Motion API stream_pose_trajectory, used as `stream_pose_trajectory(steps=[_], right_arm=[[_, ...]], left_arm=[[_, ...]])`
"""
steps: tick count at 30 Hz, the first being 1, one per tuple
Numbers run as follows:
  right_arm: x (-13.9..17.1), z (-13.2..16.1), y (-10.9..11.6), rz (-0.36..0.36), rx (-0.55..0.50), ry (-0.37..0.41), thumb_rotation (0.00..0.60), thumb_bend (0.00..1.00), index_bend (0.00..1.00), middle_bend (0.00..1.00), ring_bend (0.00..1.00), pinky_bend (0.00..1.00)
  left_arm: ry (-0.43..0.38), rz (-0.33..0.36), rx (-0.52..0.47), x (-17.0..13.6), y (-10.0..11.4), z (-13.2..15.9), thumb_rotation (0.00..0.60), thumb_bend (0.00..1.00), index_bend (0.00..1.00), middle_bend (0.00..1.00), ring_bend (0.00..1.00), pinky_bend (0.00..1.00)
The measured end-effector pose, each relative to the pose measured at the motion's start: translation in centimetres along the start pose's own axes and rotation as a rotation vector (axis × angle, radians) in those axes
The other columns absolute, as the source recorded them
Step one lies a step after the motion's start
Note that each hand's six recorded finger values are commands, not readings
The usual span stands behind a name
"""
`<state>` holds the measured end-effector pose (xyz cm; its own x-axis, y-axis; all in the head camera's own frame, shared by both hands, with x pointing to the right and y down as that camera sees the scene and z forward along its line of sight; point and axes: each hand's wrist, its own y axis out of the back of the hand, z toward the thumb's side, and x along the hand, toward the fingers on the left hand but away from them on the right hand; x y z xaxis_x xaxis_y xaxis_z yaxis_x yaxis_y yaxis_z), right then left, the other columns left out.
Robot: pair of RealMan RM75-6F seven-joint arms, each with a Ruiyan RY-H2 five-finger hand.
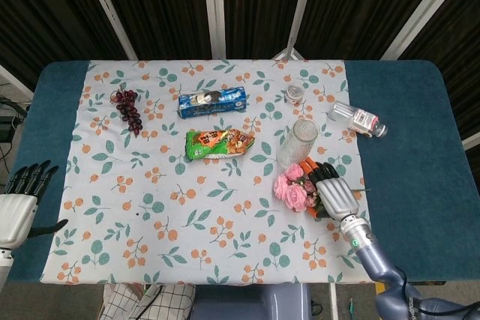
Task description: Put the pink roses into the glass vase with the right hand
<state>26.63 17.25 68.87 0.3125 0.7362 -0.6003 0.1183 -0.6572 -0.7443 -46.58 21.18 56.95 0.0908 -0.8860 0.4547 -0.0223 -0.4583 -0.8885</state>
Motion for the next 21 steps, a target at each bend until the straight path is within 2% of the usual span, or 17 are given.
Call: stream_pose_trajectory(steps=[2,5,9,11,15,21], right_arm=[[-0.4,-0.3,-0.1,0.000,-0.001,-0.014,0.600,0.29,0.00,0.00,0.01,0.00],[-0.8,-0.6,-0.2,-0.005,-0.006,-0.031,0.600,0.29,0.07,0.10,0.13,0.06],[-1.2,-0.8,-0.1,-0.026,-0.015,-0.045,0.600,0.29,0.36,0.38,0.40,0.25],[-1.2,-0.9,0.0,-0.038,-0.025,-0.049,0.600,0.30,0.44,0.45,0.47,0.30],[-1.0,-0.8,0.4,-0.061,-0.052,-0.045,0.600,0.32,0.53,0.50,0.52,0.32],[0.0,-0.6,1.5,-0.096,-0.089,-0.026,0.600,0.32,0.53,0.51,0.52,0.32]], left_arm=[[0.002,-0.006,-0.003,0.0,0.0,0.0,0.600,0.00,0.00,0.00,0.00,0.00],[0.004,-0.013,-0.008,0.0,-0.1,-0.1,0.600,0.00,0.00,0.00,0.00,0.00],[0.008,-0.021,-0.014,0.0,-0.2,-0.1,0.600,0.00,0.00,0.00,0.00,0.00],[0.009,-0.025,-0.016,0.0,-0.2,-0.1,0.600,0.00,0.00,0.00,0.00,0.00],[0.011,-0.029,-0.020,0.0,-0.2,-0.1,0.600,0.00,0.00,0.00,0.00,0.00],[0.014,-0.034,-0.024,0.0,-0.3,-0.1,0.600,0.00,0.00,0.00,0.00,0.00]])
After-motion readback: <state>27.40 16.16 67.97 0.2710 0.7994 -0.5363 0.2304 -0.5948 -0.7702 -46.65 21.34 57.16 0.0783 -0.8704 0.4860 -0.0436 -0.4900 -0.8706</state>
